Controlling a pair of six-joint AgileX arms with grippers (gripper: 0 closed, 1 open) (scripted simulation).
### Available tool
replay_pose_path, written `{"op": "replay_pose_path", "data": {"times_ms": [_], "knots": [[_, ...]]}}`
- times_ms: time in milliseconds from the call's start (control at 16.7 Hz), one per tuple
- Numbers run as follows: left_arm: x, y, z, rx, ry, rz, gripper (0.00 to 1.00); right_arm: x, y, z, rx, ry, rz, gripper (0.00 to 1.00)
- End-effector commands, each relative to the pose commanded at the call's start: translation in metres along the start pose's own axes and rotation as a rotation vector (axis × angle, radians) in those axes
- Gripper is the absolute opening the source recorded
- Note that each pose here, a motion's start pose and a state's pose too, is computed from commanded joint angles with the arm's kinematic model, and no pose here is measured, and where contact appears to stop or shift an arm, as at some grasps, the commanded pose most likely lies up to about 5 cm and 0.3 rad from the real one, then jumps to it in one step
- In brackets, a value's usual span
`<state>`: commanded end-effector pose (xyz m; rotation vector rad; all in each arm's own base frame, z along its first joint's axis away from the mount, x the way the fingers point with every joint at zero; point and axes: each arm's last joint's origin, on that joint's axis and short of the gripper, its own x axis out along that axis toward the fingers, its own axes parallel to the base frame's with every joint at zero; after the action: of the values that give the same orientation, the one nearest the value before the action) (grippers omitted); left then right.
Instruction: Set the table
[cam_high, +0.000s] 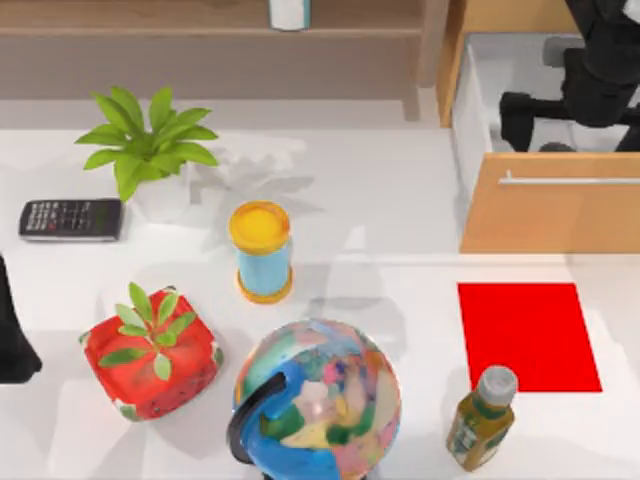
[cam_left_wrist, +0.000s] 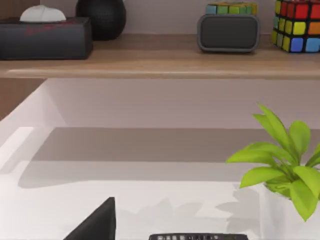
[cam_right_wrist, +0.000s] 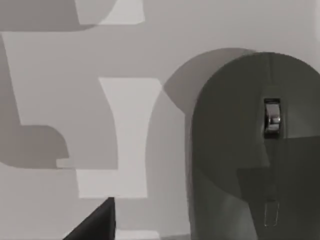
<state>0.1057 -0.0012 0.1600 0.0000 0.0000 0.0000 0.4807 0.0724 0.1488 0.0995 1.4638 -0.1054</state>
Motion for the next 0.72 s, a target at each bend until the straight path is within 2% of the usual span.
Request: {"op": "replay_pose_path", "data": {"times_ms": [480, 720], "knots": [[0.0, 0.0, 0.0, 0.0, 0.0, 0.0, 1.0, 0.014, 0.001, 0.003, 0.0, 0.002, 0.001, 1.0], [0.0, 0.0, 0.0, 0.0, 0.0, 0.0, 1.0, 0.014, 0.001, 0.003, 0.0, 0.002, 0.001, 0.7]]}}
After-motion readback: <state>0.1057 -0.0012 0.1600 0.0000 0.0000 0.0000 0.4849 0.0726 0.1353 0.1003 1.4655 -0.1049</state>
